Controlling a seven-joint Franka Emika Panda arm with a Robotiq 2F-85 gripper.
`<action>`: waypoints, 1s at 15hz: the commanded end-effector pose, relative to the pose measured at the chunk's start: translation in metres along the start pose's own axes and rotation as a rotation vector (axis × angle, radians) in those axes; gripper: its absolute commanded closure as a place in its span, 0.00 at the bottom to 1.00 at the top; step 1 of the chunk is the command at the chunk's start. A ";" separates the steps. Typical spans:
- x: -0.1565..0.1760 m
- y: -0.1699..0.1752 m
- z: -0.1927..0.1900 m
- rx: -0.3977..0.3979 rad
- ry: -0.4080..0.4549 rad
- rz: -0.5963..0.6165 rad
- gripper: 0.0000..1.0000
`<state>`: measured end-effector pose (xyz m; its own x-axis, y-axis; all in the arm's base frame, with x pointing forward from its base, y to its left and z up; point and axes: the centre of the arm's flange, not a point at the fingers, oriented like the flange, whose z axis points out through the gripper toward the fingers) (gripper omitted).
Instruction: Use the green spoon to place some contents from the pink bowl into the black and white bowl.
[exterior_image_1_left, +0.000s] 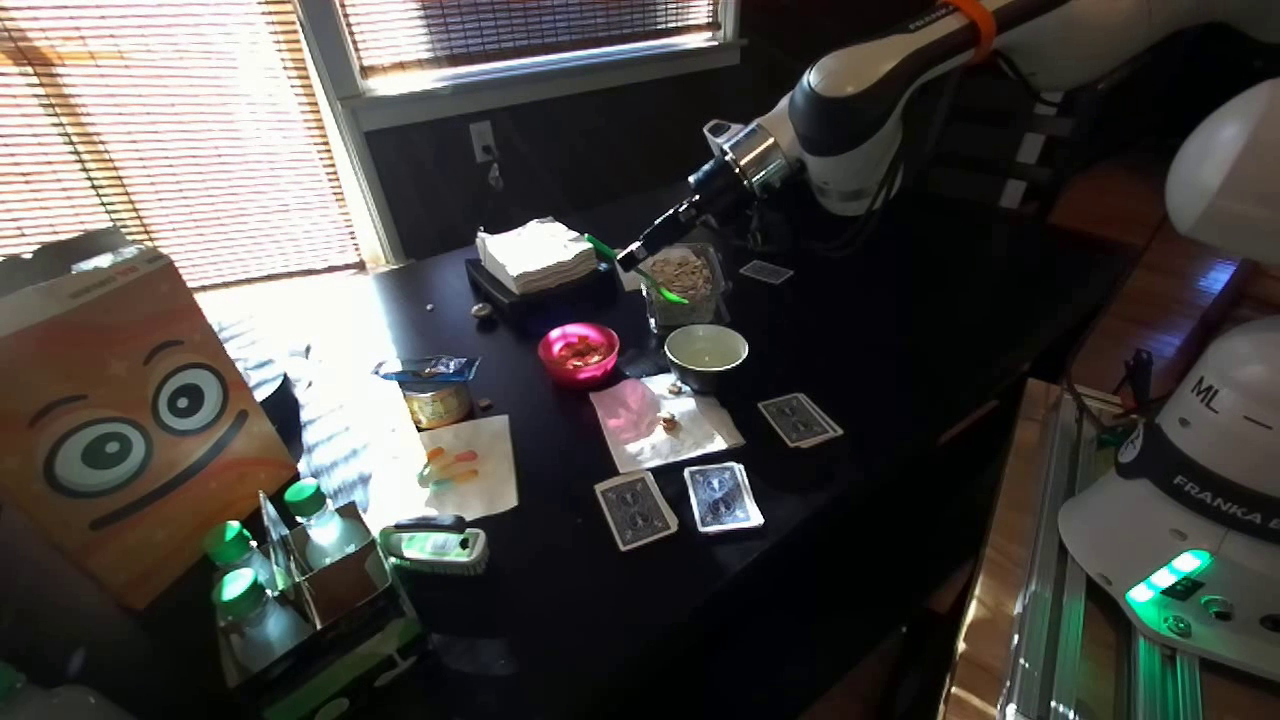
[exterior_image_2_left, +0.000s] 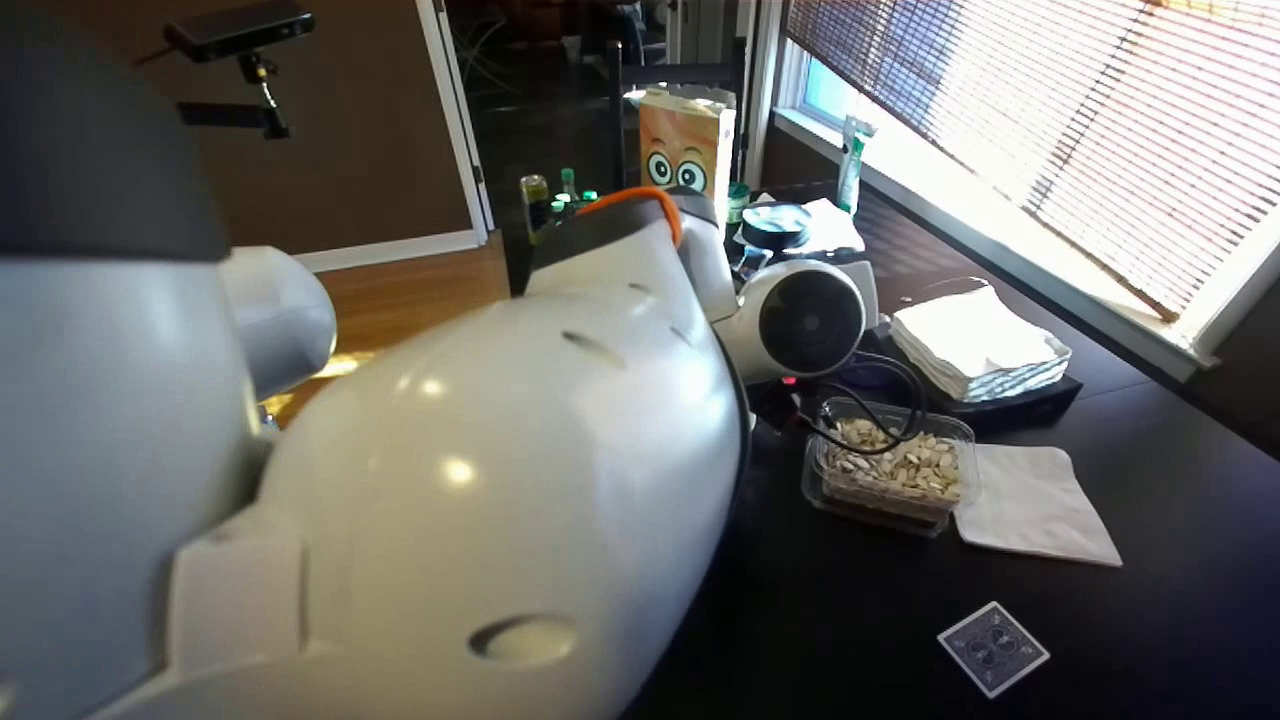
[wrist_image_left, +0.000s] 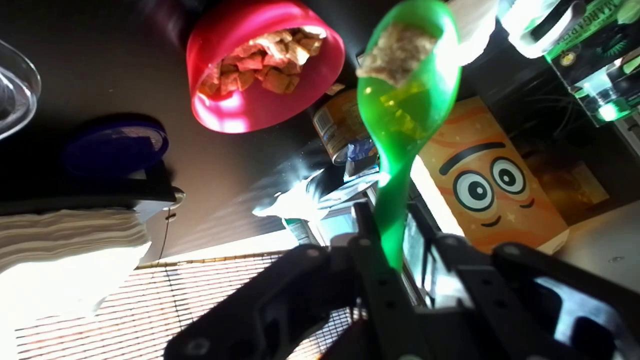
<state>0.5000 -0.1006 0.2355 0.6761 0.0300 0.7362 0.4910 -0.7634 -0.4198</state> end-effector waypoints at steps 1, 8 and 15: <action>-0.002 0.005 -0.008 0.060 0.055 -0.017 0.95; -0.010 0.012 -0.020 0.097 0.117 -0.039 0.95; -0.015 0.017 -0.028 0.166 0.158 -0.042 0.95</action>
<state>0.4872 -0.1277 0.2308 0.5895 -0.0349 0.8070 0.5727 -0.6865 -0.4481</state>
